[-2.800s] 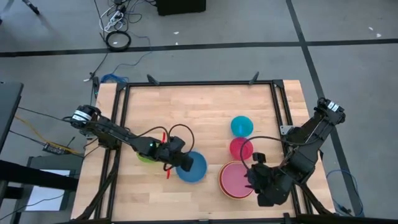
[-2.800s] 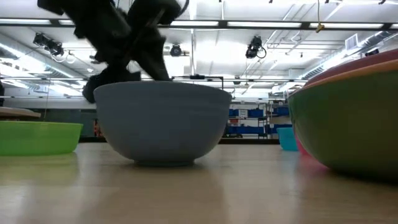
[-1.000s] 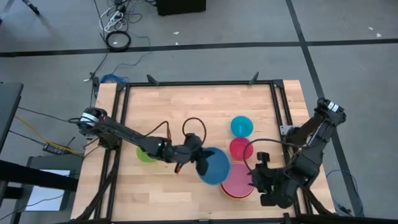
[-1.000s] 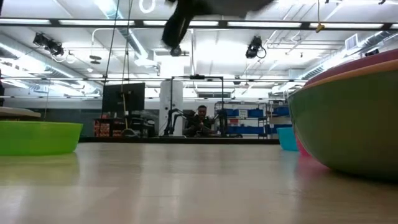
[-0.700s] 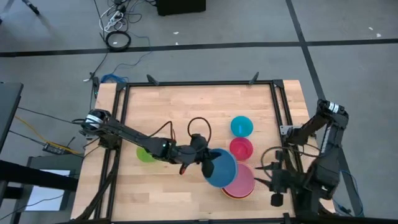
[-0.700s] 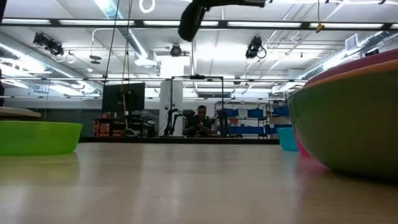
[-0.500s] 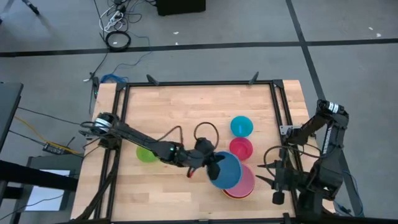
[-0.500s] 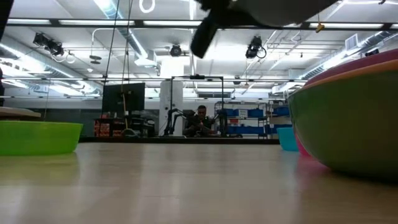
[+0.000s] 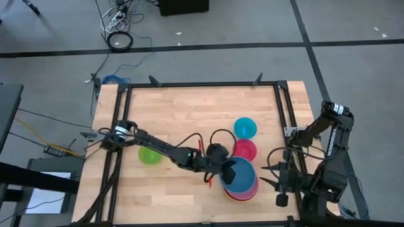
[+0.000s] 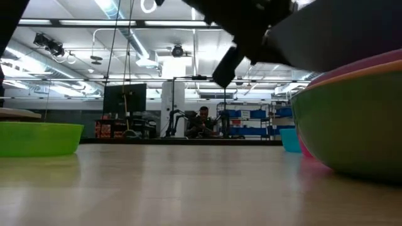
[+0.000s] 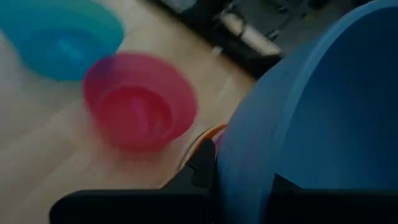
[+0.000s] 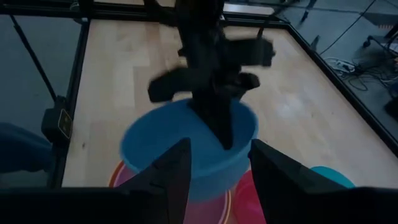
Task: Nest bowls inside each other
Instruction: Stack the light blue bowl on top of the pink bowl
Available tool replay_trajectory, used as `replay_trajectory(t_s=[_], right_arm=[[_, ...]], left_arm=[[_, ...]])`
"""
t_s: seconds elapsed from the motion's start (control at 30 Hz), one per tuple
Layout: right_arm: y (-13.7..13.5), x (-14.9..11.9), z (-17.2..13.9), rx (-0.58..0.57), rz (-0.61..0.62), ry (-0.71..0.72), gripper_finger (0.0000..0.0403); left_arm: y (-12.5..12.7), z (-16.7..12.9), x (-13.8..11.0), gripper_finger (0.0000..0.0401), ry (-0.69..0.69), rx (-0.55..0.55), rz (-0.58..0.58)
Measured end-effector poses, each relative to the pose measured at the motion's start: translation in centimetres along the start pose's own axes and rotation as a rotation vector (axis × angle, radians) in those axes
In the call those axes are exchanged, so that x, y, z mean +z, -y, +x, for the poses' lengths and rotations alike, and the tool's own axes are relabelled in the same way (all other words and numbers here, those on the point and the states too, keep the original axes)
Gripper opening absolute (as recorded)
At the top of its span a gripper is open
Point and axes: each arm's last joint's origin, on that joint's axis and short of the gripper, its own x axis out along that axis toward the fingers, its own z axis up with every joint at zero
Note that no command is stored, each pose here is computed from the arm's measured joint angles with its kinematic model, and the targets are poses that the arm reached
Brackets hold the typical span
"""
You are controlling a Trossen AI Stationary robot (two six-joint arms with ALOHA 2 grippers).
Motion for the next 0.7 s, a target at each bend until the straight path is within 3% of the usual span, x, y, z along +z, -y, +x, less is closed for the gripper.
replay_trajectory(t_s=[0.27, 0.7], right_arm=[[0.0, 0.0, 0.0, 0.0, 0.001, 0.001, 0.0151], [0.0, 0.0, 0.0, 0.0, 0.0, 0.0, 0.0151]], left_arm=[[-0.7, 0.1, -0.8, 0.0028, -0.051, 0.072, -0.036], [0.3, -0.2, -0.9, 0.0042, -0.026, 0.003, -0.037]])
